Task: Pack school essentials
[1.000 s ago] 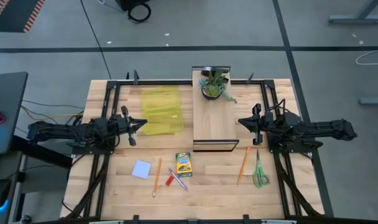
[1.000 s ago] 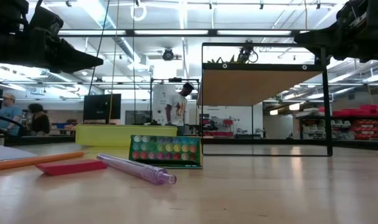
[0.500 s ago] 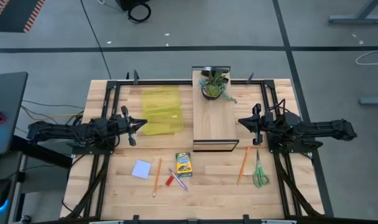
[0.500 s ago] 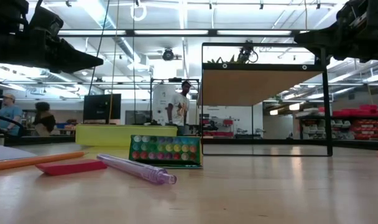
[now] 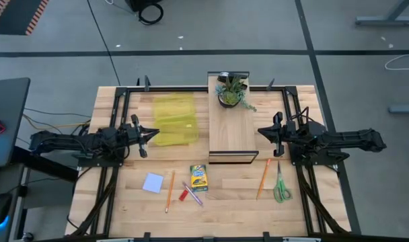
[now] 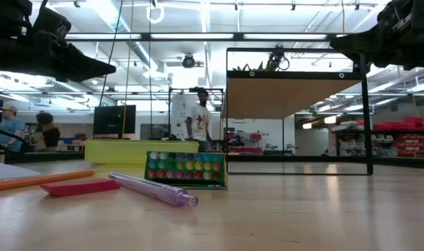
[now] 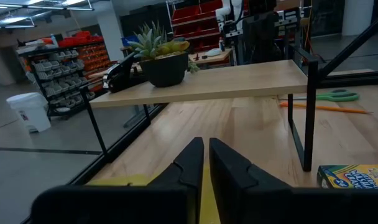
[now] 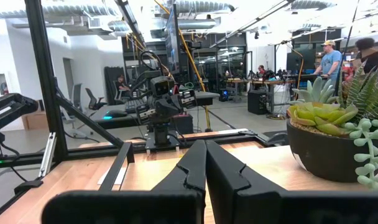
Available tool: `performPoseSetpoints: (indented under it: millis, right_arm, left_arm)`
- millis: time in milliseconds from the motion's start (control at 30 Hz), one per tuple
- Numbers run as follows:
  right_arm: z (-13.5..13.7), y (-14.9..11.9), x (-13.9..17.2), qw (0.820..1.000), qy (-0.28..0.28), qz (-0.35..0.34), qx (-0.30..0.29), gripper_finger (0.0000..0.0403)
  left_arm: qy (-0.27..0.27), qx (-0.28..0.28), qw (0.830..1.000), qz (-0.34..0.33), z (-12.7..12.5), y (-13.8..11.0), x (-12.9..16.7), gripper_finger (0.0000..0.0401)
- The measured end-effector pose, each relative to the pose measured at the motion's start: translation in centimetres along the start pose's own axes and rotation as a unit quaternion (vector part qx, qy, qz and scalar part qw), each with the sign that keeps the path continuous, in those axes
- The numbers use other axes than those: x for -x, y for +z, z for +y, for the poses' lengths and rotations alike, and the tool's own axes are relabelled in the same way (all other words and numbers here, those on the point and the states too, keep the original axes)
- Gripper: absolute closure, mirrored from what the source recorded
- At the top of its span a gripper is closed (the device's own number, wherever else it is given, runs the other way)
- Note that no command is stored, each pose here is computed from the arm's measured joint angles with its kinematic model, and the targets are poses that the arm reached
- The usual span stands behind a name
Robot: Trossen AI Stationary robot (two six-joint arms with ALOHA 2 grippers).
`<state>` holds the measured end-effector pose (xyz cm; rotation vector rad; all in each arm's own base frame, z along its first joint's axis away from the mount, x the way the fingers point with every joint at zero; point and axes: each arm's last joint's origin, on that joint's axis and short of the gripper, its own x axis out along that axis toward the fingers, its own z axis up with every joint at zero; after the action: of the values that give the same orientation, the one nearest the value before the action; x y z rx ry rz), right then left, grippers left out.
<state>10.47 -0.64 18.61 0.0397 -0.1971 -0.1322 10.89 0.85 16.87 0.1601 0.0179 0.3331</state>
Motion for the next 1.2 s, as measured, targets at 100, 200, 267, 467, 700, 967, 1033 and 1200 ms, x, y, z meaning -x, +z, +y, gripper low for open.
performPoseSetpoints:
  millis: [100, 200, 267, 467, 700, 967, 1033, 1200]
  right_arm:
    - [0.0, 0.1, 0.0, 1.000, 0.000, -0.005, -0.001, 0.0387]
    - [0.0, 0.1, 0.0, 0.999, 0.000, -0.005, -0.036, 0.0387]
    - [0.0, 0.1, 0.0, 0.997, 0.000, -0.005, -0.072, 0.0387]
    - [0.1, 1.9, -0.1, 0.984, 0.006, -0.029, -0.176, 0.0387]
    - [0.2, 6.2, 0.1, 0.968, 0.024, -0.089, -0.235, 0.0387]
    - [0.3, 11.7, 1.1, 0.972, 0.029, -0.164, -0.168, 0.0387]
    - [0.2, 12.6, 1.4, 0.971, 0.017, -0.177, -0.159, 0.0387]
    - [0.2, 14.1, 1.9, 0.970, 0.013, -0.191, -0.148, 0.0387]
  left_arm:
    - [0.000, 0.000, 1.000, 0.000, 0.0, 0.0, 0.0, 0.0373]
    - [0.000, 0.000, 1.000, 0.000, 0.0, 0.0, 0.0, 0.0371]
    - [0.000, 0.000, 1.000, 0.000, 0.0, 0.0, 0.0, 0.0368]
    - [0.000, 0.000, 1.000, 0.000, 0.0, 0.0, 0.0, 0.0363]
    - [0.000, 0.000, 1.000, 0.000, 0.0, 0.0, 0.0, 0.0373]
    - [0.000, 0.000, 1.000, 0.000, 0.0, 0.0, 0.0, 0.0364]
    - [0.000, 0.000, 1.000, 0.000, 0.0, 0.0, 0.0, 0.0362]
    - [0.000, 0.000, 1.000, 0.000, 0.0, 0.0, 0.0, 0.0368]
